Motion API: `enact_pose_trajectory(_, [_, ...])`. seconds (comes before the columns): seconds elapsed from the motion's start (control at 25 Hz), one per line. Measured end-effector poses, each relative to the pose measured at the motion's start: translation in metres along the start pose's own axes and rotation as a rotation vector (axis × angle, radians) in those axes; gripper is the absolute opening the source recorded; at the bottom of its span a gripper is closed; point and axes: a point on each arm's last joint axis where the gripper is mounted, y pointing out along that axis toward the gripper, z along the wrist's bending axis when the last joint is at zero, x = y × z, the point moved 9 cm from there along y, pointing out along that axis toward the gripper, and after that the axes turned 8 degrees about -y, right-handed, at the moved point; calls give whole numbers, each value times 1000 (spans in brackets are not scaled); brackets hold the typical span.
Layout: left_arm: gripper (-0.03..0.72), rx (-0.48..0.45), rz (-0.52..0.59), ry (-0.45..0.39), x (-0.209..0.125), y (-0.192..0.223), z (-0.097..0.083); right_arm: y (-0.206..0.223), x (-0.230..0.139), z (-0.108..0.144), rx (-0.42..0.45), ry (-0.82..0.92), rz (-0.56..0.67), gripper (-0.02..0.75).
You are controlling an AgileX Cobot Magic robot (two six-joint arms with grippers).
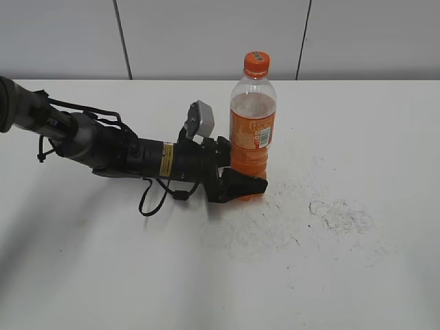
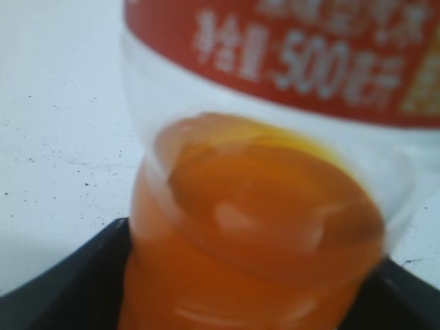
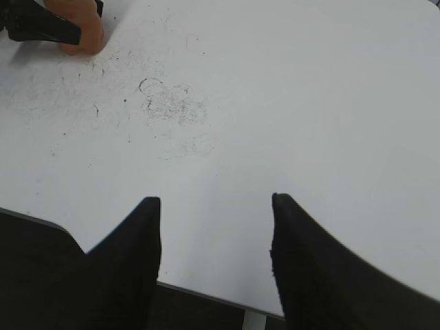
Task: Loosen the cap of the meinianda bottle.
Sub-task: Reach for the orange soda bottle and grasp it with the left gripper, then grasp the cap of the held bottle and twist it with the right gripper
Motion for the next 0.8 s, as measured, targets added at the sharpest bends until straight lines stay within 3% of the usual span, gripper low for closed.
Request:
enact_pose_trajectory(0.16, [557,0,5,3,-1,0,0,0,0,0,0,0,0,386])
enact_pose_trajectory(0.8, [554,-6,8,7,-1,0,-1,0,0,0,0,0,0,386])
